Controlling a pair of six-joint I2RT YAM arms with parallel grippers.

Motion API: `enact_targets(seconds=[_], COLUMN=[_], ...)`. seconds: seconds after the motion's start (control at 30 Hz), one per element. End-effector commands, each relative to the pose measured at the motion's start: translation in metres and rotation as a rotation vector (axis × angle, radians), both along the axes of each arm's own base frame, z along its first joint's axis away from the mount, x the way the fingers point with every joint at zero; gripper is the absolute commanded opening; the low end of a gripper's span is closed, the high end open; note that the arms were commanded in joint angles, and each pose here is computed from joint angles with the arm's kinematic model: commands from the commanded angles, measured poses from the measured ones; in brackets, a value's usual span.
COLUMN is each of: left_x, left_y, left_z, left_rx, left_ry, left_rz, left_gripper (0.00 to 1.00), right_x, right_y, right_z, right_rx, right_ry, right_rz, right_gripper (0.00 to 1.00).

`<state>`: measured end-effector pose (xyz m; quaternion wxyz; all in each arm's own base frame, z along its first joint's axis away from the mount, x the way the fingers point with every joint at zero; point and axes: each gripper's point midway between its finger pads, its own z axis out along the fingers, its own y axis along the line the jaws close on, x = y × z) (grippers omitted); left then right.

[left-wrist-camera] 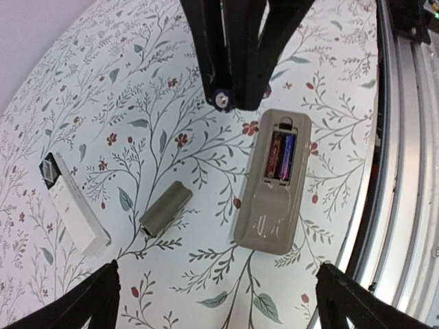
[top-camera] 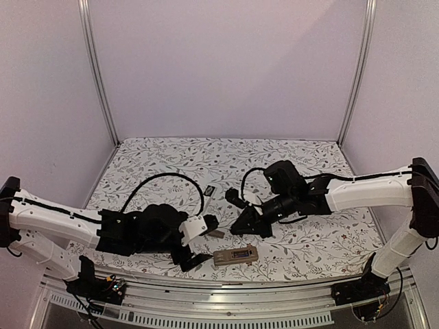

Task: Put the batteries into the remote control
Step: Pass from the left arm to the right, then place the battery in the battery compartment.

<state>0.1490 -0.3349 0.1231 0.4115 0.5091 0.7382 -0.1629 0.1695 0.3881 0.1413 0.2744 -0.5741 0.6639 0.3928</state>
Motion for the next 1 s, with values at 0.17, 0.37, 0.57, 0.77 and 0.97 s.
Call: enact_targets(seconds=[0.17,0.37,0.57,0.77,0.97], left_x=[-0.014,-0.020,-0.020,-0.018,-0.016], left_y=[0.017,0.013,0.007,0.007,0.007], left_z=[-0.069,-0.080,-0.073,-0.074,-0.074], left_rx=[0.298,0.346,0.317,0.332,0.337], left_ry=[-0.032,-0.064,-0.101,-0.114,-0.122], left_rz=[-0.053,-0.132,-0.167,-0.166,-0.161], left_gripper=[0.93,0.92,0.92,0.92,0.92], right_x=[-0.011,-0.009,-0.010,-0.011,-0.012], right_y=[0.007,0.007,0.002,-0.002,-0.005], right_z=[-0.055,-0.071,-0.088,-0.098,-0.104], right_rx=[-0.099,-0.109,-0.160,-0.190,-0.221], right_ry=[-0.043,-0.071,-0.073,-0.078,-0.087], right_rz=[0.125,0.146,0.163,0.166,0.176], right_gripper=[0.00,0.00,0.00,0.00,0.00])
